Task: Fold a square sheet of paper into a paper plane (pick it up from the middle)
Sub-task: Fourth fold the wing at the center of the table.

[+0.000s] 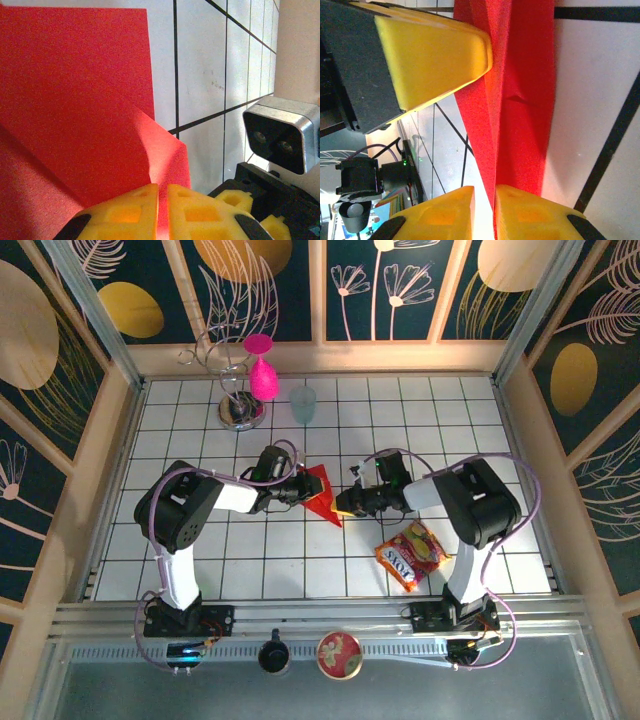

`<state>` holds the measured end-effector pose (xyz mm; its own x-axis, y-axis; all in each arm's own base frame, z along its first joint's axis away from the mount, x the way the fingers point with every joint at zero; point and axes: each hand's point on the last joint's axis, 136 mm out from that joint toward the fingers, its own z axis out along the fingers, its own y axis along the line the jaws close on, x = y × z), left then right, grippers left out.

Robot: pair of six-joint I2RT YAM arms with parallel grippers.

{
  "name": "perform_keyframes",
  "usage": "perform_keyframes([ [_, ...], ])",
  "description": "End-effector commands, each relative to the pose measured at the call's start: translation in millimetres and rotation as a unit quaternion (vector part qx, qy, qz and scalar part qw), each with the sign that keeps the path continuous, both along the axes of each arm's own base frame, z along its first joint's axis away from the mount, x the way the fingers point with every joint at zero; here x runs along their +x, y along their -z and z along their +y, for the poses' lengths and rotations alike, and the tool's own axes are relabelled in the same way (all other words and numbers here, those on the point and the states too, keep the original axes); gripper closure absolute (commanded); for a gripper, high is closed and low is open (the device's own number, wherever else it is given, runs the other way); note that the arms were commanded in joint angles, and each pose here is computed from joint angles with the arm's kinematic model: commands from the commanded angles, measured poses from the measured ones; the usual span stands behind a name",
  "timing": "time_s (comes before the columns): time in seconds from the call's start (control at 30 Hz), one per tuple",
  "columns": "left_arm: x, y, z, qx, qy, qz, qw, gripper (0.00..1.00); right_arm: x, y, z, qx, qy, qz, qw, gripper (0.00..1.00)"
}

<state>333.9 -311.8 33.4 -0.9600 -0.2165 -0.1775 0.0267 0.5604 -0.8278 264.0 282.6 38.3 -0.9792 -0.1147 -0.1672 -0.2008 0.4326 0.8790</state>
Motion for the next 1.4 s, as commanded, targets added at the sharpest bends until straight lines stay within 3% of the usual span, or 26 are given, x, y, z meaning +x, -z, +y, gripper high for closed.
perform_keyframes([
  [0.0,0.4,0.1,1.9,0.005,0.002,-0.005,1.0,0.87,-8.0,-1.6,-5.4,-0.009,-0.007,0.001,1.0,0.81],
  [0.33,-1.5,4.2,5.9,0.014,-0.005,-0.001,1.0,0.87,-19.2,24.1,-12.1,-0.047,-0.014,0.019,0.999,0.81],
  [0.77,1.0,5.8,8.3,0.019,-0.011,-0.001,1.0,0.88,-20.9,45.0,-18.7,-0.085,-0.007,0.032,0.996,0.89],
  [1.37,4.7,4.9,0.1,0.013,0.01,-0.003,1.0,0.86,-26.2,61.7,-22.3,-0.129,-0.011,0.015,0.991,0.9],
])
